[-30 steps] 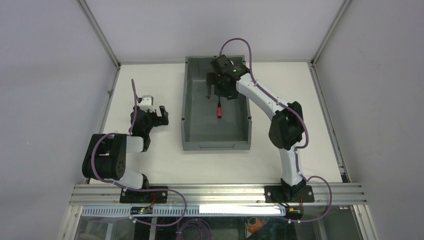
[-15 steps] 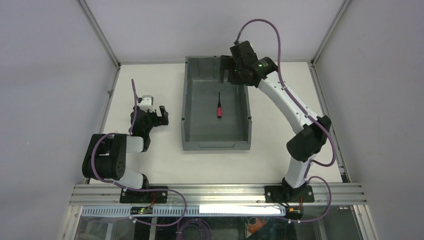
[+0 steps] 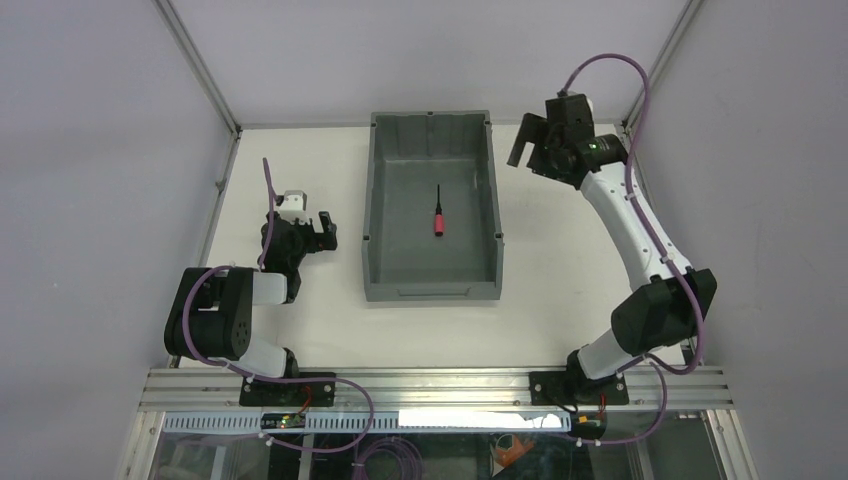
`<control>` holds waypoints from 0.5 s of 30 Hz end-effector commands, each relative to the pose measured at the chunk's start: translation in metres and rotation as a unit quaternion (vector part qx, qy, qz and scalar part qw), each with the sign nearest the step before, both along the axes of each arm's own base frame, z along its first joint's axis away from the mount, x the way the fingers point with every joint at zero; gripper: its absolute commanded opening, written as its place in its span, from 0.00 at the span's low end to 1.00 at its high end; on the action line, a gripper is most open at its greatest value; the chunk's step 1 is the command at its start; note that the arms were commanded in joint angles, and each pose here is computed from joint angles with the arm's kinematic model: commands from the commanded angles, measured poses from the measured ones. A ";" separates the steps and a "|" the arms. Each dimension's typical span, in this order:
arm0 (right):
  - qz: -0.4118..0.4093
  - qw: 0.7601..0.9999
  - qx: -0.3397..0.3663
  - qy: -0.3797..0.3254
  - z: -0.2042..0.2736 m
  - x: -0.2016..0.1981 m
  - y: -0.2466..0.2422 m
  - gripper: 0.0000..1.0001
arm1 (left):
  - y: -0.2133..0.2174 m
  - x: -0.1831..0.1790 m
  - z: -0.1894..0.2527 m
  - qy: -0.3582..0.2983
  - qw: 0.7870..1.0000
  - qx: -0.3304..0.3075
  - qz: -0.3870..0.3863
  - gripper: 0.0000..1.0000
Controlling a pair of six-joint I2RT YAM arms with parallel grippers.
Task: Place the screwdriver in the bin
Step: Reset both arms
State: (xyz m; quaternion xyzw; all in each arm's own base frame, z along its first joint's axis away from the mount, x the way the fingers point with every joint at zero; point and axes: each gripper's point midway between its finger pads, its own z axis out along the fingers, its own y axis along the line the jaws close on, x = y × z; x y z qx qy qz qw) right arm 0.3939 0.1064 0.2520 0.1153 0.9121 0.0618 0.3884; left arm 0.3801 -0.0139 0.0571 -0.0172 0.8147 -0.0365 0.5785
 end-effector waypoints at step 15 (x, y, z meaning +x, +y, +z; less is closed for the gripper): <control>-0.003 0.997 0.008 -0.079 -0.051 0.019 -0.047 0.99 | -0.001 0.013 0.023 -0.045 0.999 0.001 -0.010 0.99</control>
